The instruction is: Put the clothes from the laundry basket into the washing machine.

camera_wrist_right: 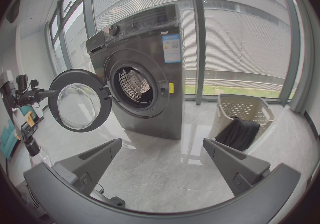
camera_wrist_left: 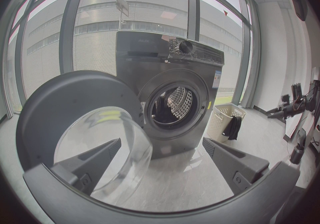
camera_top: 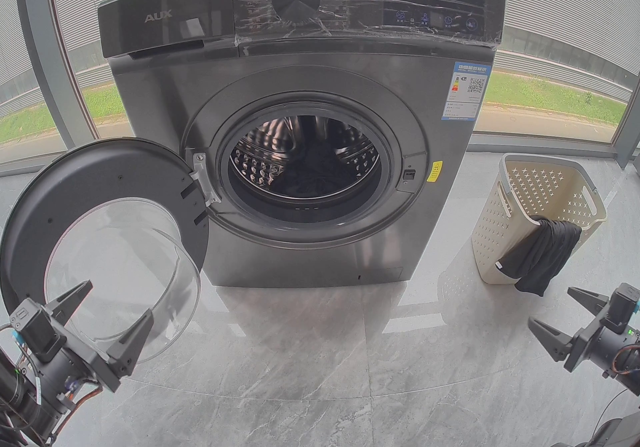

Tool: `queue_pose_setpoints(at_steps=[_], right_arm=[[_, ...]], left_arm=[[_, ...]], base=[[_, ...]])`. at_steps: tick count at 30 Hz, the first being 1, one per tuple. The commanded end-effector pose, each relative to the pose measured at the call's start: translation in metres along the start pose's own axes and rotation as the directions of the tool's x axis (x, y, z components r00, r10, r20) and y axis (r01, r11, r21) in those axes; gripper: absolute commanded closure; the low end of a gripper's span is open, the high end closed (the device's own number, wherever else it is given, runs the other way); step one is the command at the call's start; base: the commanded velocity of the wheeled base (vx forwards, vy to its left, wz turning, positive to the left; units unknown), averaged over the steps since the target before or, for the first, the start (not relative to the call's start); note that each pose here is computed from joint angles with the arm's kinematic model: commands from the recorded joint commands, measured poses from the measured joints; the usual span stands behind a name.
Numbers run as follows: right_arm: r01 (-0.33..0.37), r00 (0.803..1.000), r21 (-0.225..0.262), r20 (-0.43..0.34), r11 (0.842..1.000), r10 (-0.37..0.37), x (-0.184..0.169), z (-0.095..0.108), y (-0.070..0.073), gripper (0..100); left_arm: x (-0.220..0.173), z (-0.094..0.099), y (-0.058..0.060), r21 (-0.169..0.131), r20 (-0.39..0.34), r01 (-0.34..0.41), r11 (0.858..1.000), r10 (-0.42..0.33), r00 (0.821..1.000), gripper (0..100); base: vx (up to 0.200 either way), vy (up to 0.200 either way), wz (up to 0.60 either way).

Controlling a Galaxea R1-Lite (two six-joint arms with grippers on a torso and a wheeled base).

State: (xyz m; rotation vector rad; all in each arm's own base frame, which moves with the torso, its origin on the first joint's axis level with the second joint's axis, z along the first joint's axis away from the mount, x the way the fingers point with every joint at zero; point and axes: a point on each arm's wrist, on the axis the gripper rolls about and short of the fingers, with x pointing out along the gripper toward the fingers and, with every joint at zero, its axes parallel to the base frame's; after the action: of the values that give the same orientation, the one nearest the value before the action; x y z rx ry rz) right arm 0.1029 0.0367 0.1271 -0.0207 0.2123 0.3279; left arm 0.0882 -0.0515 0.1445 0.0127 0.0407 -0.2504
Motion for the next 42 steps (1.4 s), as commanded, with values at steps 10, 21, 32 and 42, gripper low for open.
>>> queue_pose_setpoints(at_steps=[10, 21, 32, 42], right_arm=[[0.233, 0.939, 0.046, 0.248, 0.971, -0.237, -0.096, -0.03, -0.005, 0], [0.371, 0.897, 0.052, 0.238, 0.927, -0.373, -0.119, -0.073, 0.005, 0], [0.223, 0.943, 0.068, 0.239, 0.972, -0.233, -0.118, -0.072, 0.007, 0], [0.316, 0.93, 0.047, 0.183, 0.948, -0.319, -0.116, -0.078, 0.005, 0]], left_arm=[[-0.08, -0.027, 0.032, -0.101, 0.059, -0.129, 0.987, 0.135, 0.989, 0], [-0.109, -0.06, 0.033, -0.092, 0.018, -0.321, 0.942, 0.324, 0.946, 0], [-0.114, -0.065, 0.026, -0.038, 0.043, -0.441, 0.897, 0.442, 0.896, 0], [-0.118, -0.073, 0.023, -0.047, 0.043, -0.287, 0.957, 0.289, 0.956, 0]], base=[[0.0, 0.0, 0.0], [0.0, 0.0, 0.0], [0.0, 0.0, 0.0], [0.0, 0.0, 0.0]])
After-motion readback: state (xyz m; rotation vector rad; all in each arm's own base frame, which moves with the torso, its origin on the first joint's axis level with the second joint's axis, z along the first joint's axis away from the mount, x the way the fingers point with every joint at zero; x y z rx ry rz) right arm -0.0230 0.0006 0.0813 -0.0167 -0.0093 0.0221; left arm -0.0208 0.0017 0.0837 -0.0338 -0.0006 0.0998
